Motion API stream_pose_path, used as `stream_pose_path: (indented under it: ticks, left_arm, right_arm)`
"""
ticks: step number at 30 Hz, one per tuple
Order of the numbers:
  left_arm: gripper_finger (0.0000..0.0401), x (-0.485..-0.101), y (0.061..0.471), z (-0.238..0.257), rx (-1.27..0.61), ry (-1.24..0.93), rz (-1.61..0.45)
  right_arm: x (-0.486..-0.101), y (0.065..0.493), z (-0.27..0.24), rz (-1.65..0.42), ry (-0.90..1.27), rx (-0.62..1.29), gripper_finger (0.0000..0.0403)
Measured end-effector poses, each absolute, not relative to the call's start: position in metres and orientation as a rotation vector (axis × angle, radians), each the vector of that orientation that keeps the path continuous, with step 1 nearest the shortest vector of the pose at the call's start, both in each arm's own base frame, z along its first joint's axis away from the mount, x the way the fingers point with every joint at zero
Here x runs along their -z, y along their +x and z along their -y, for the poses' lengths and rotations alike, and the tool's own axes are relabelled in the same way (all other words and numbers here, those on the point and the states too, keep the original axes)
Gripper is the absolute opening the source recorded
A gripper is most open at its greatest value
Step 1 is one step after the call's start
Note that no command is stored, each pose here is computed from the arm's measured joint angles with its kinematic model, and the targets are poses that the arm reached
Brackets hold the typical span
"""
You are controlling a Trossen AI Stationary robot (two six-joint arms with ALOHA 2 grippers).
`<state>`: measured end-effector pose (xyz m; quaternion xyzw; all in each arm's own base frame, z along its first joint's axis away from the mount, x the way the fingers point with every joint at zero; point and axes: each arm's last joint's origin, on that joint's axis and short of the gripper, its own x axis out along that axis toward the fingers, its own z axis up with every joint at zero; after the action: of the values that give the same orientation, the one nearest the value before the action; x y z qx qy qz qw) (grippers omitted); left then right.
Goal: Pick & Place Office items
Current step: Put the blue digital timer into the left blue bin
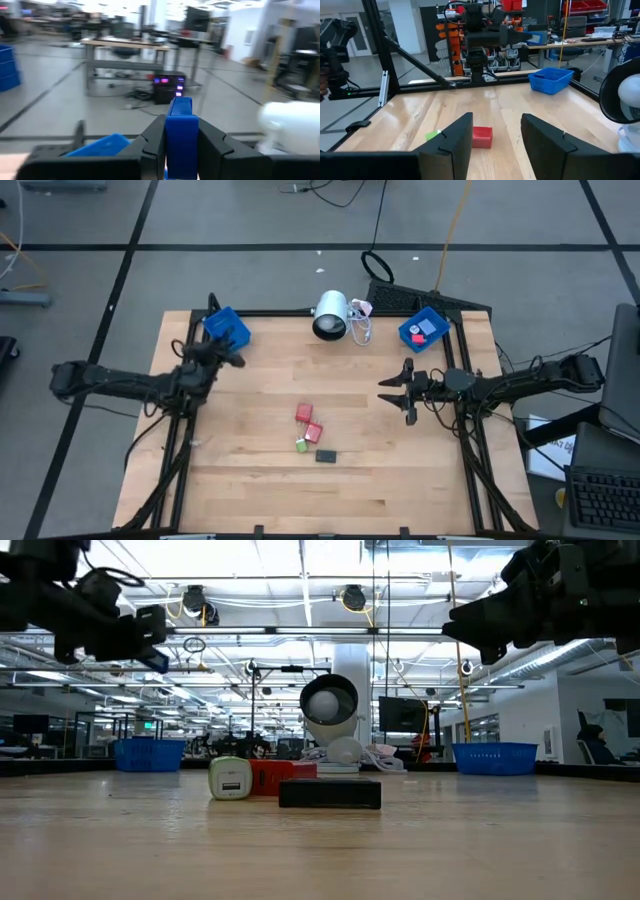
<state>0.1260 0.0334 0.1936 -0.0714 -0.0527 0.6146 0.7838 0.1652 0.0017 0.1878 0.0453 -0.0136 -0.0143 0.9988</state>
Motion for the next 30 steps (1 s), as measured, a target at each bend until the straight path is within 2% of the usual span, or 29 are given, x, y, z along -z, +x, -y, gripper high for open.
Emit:
stream_pose_path:
  ticks: [6,15,23,30]
  left_arm:
    - [0.0057,-0.182,0.121,-0.055,-1.406,-0.243,0.12]
    - [0.0073,-0.156,0.112,-0.081,-1.514,-0.374,0.014]
    - [0.0059,-0.141,0.111,-0.093,-1.565,-0.426,-0.069]
    - [0.0104,-0.134,0.109,-0.1,-1.63,-0.457,-0.07]
  right_arm:
    - [-0.188,0.165,-0.002,0.027,0.09,0.029,0.0155]
    - [-0.188,0.165,-0.002,0.026,0.087,0.03,0.0155]
    - [-0.188,0.165,-0.002,0.025,0.086,0.03,0.0155]
    - [-0.187,0.165,-0.002,0.02,0.086,0.031,0.0155]
